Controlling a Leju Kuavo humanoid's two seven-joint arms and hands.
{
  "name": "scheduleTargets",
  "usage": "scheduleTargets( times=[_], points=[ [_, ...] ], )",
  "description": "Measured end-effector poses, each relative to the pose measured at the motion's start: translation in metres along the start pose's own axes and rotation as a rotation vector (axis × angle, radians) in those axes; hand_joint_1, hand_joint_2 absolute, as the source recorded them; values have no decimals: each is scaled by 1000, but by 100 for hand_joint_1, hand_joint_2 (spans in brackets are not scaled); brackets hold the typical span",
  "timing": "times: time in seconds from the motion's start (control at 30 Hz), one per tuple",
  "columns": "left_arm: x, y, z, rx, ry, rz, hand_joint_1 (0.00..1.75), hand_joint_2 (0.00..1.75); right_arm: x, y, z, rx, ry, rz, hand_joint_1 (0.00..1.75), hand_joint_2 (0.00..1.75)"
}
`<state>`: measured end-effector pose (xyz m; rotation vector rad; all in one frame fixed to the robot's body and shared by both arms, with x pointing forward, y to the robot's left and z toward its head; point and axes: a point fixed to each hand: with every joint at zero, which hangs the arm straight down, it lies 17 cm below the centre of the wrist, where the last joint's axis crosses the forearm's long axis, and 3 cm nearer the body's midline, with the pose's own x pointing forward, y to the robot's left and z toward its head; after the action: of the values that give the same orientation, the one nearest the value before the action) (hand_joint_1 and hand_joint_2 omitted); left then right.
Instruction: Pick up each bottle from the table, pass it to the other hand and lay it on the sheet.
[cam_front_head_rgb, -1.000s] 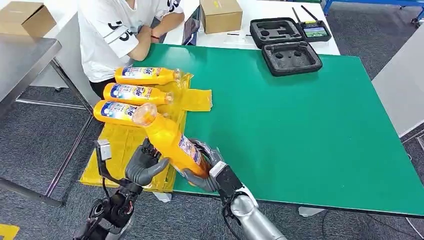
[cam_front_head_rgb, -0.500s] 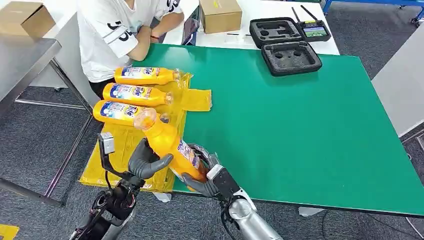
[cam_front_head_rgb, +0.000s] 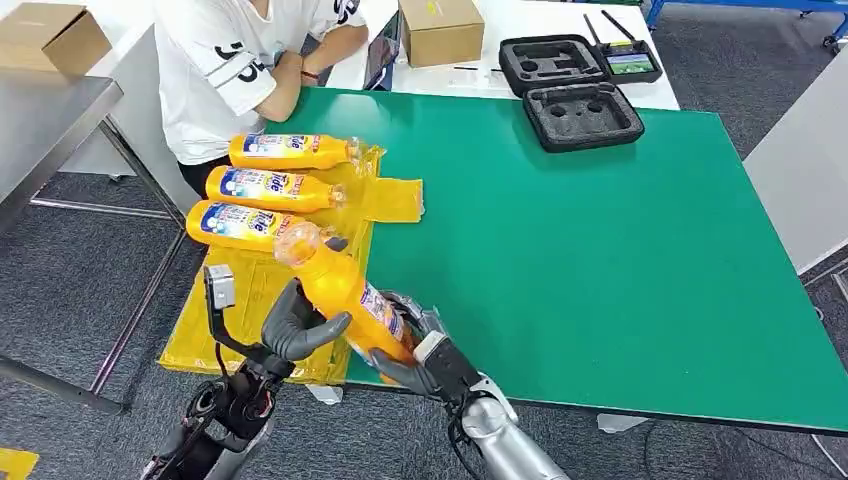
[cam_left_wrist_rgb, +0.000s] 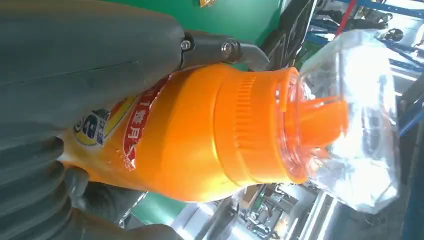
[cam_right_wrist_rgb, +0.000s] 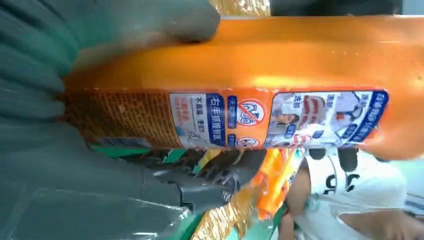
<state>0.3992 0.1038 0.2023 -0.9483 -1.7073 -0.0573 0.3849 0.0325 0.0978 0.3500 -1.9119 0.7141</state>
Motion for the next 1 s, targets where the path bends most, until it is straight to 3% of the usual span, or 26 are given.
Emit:
scheduleTargets(
  times=[0.23,0.27,0.37,0.4,0.43,0.47,0.5,0.57,0.8,0.83,0.9,1.0],
  points=[
    [-4,-1,-2,-7,17,-6,3,175,-4,3,1,2,14,-2,175,175],
    [-6,-1,-3,-10,23,-11,40,175,-5,3,1,3,16,-1,175,175],
    [-6,-1,-3,-10,23,-11,40,175,-5,3,1,3,16,-1,175,175],
    [-6,-1,-3,-10,23,-11,63,175,-5,3,1,3,16,-1,175,175],
    [-6,-1,-3,-11,24,-12,63,175,-5,3,1,3,16,-1,175,175],
    [-8,-2,-4,-16,36,-18,140,175,-5,4,1,4,17,-2,175,175],
    [-18,-5,-10,-32,84,-43,154,175,-5,8,1,11,20,-1,175,175],
    [-36,-5,-23,-43,150,-86,154,175,-10,10,-1,15,42,1,175,175],
    [-44,-4,-28,-51,176,-99,154,175,-16,10,1,18,59,2,175,175],
    [-44,-4,-28,-50,178,-100,138,175,-16,10,1,19,61,1,175,175],
    [-45,-3,-29,-51,181,-101,175,175,-16,10,1,19,63,1,175,175],
    [-45,-5,-30,-56,181,-101,175,175,-17,11,1,21,65,2,175,175]
  ],
)
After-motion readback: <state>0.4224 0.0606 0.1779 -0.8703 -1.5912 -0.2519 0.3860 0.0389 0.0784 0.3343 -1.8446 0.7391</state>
